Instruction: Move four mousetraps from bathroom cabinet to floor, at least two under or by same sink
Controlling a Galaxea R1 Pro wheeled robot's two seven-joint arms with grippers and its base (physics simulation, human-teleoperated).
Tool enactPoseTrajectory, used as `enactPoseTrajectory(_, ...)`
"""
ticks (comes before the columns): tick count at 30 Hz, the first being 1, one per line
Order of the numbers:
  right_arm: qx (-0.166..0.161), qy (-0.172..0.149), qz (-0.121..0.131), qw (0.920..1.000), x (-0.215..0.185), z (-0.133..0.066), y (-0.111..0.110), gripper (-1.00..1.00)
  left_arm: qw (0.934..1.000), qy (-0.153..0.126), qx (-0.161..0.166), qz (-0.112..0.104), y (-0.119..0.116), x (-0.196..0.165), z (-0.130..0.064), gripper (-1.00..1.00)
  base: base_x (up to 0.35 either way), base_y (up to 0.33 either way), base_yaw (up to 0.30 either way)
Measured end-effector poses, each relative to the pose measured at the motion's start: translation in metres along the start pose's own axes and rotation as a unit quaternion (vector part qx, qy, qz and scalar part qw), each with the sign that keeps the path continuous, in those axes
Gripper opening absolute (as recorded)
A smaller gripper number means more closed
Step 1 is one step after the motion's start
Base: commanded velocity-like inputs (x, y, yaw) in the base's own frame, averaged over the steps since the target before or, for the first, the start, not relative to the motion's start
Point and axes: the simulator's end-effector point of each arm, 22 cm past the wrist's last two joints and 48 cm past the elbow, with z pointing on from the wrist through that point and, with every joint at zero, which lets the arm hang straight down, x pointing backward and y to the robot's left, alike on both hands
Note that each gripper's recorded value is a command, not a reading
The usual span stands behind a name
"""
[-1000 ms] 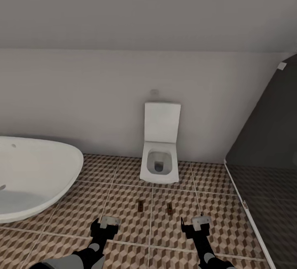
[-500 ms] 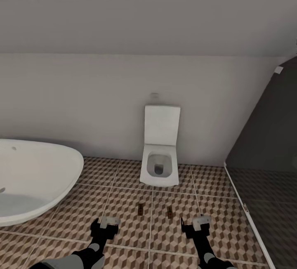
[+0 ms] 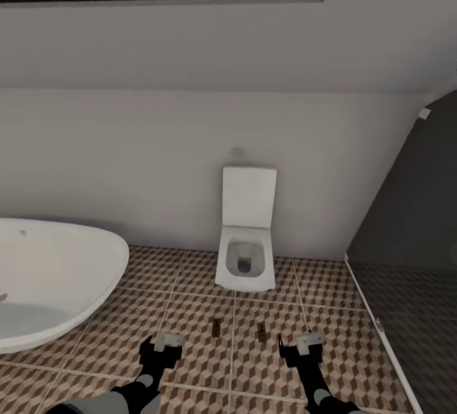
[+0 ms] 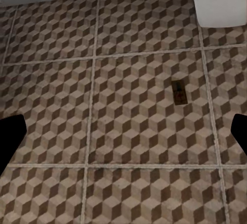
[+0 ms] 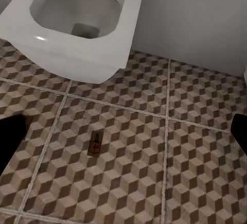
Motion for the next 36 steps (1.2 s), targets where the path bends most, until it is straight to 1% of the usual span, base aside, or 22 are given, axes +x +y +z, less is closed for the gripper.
enactPoseTrajectory(29,0.004,-0.023,0.001,0.9997,-0.025,-0.002,-0.005,1.0,0.9997,-0.023,-0.005,-0.001,0.005,-0.025,-0.006,1.0,0.0,0.0,0.0)
enactPoseTrajectory(34,0.008,-0.027,0.0,0.9996,-0.028,-0.002,-0.01,1.0,0.9996,-0.026,-0.008,-0.001,0.01,-0.028,-0.007,1.0,0.0,0.0,0.0)
enactPoseTrajectory(36,0.011,-0.028,-0.002,0.9995,-0.029,-0.002,-0.015,1.0,0.9995,-0.027,-0.013,0.0,0.017,-0.028,-0.007,1.0,0.0,0.0,0.0)
